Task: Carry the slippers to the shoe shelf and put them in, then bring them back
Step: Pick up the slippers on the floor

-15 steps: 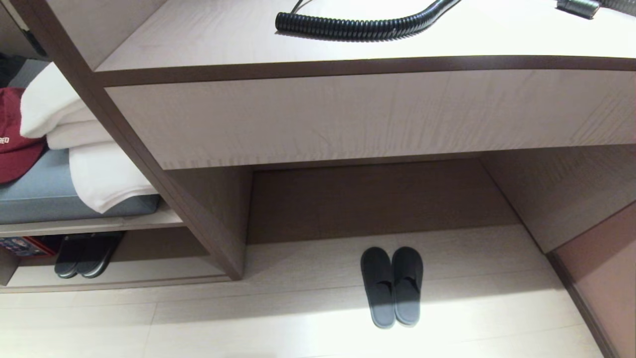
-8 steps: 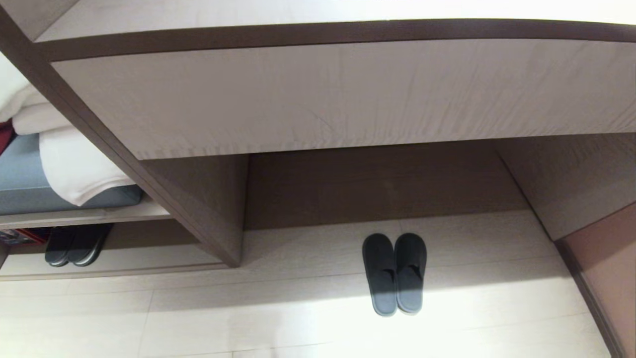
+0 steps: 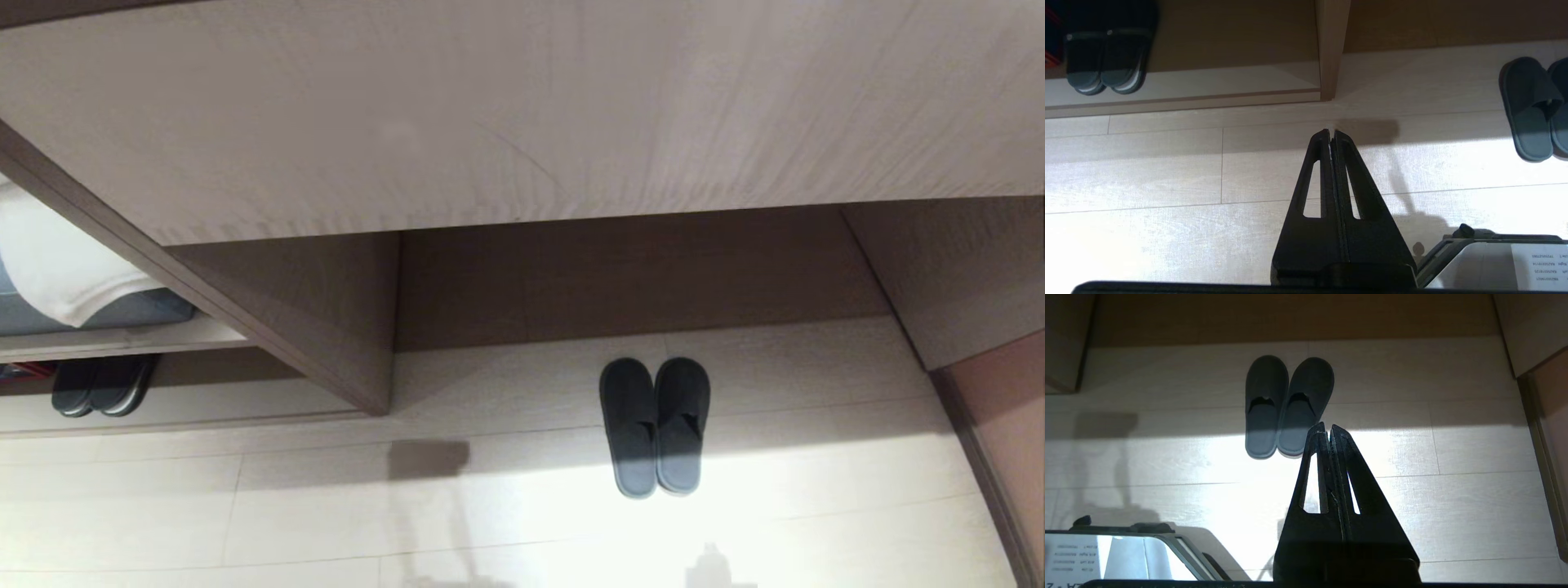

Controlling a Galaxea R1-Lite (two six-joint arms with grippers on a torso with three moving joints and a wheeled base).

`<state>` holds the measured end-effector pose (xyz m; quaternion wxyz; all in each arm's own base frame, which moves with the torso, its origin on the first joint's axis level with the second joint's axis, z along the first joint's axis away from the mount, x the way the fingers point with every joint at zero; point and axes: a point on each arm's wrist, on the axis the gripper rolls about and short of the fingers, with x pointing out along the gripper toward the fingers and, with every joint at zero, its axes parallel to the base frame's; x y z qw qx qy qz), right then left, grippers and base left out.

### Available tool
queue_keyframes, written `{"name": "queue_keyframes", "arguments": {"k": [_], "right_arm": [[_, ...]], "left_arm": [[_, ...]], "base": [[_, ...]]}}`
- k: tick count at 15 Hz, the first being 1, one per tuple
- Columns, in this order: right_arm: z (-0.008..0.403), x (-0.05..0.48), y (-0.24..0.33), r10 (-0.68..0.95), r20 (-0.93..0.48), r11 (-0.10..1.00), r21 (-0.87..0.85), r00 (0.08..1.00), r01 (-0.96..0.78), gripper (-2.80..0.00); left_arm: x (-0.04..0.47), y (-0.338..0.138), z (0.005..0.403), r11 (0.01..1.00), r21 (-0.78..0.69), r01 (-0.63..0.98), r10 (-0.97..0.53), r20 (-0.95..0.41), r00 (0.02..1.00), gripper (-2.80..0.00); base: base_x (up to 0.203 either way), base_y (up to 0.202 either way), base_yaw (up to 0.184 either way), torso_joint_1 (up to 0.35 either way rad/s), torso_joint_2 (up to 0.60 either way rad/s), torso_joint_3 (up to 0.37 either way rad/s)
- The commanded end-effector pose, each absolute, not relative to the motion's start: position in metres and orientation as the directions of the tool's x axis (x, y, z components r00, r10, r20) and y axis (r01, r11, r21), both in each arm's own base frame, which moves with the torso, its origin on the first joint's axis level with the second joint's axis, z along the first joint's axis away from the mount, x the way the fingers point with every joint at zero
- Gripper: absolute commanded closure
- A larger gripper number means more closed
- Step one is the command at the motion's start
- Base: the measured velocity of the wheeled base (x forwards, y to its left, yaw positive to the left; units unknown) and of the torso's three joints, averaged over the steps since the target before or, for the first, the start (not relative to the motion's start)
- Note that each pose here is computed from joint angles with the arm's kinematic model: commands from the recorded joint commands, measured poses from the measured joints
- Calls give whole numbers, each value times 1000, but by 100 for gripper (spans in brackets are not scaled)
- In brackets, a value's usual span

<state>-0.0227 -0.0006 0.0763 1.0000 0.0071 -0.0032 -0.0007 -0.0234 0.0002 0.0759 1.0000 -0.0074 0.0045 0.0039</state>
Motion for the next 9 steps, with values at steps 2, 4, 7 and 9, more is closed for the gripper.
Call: {"name": "queue_keyframes", "arguments": {"k": [2, 4, 7, 9], "right_arm": [[76, -23, -1, -2, 6, 1000, 14, 1000, 1, 0], [76, -23, -1, -2, 6, 1000, 14, 1000, 1, 0], [76, -23, -1, -2, 6, 1000, 14, 1000, 1, 0], [76, -23, -1, -2, 6, 1000, 14, 1000, 1, 0]], "left_arm": [[-23, 0, 76, 1000, -15, -9, 9, -9, 1000, 0], [-23, 0, 76, 1000, -15, -9, 9, -9, 1000, 0], [-23, 0, 76, 1000, -15, -8, 8, -9, 1000, 0], [-23, 0, 76, 1000, -11, -8, 8, -11, 1000, 0]], "base": [[0, 0, 0, -5, 1, -192], [0, 0, 0, 2, 0, -198], [0, 0, 0, 1, 3, -198], [0, 0, 0, 3, 4, -197]]}}
